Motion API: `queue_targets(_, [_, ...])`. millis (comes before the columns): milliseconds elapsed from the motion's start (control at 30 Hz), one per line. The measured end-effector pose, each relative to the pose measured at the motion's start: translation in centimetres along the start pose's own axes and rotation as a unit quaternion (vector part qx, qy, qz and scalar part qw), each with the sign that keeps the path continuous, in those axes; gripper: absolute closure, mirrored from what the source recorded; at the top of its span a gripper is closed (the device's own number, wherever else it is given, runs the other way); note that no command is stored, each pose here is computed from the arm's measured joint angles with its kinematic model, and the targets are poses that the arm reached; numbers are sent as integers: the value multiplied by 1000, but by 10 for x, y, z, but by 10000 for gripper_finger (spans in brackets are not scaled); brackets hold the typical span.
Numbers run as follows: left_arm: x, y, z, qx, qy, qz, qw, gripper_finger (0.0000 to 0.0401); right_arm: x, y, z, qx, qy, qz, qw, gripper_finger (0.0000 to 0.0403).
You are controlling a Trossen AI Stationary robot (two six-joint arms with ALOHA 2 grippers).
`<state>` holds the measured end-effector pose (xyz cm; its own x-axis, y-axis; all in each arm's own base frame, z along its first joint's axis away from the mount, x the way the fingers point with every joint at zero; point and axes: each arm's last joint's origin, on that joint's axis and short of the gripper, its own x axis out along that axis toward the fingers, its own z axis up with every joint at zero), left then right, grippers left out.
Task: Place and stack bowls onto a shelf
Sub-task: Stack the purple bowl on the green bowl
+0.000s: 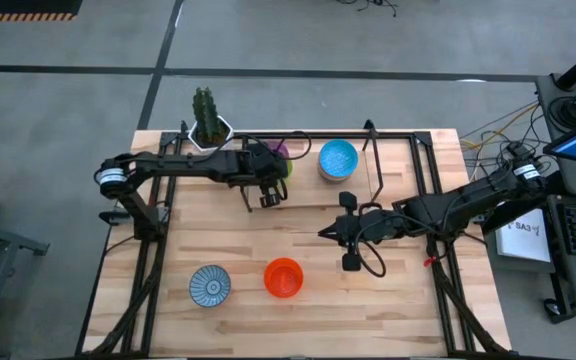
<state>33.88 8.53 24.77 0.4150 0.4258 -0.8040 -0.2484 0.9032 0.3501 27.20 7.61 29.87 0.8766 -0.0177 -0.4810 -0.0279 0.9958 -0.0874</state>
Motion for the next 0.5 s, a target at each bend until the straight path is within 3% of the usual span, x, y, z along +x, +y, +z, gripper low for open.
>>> queue_targets(267, [0,0,0,0,-2,-9,1000,396,0,0,0,0,0,0,1000,394])
queue_targets(500, [0,0,1,2,-4,-9,1000,331,0,0,0,0,0,0,1000,394])
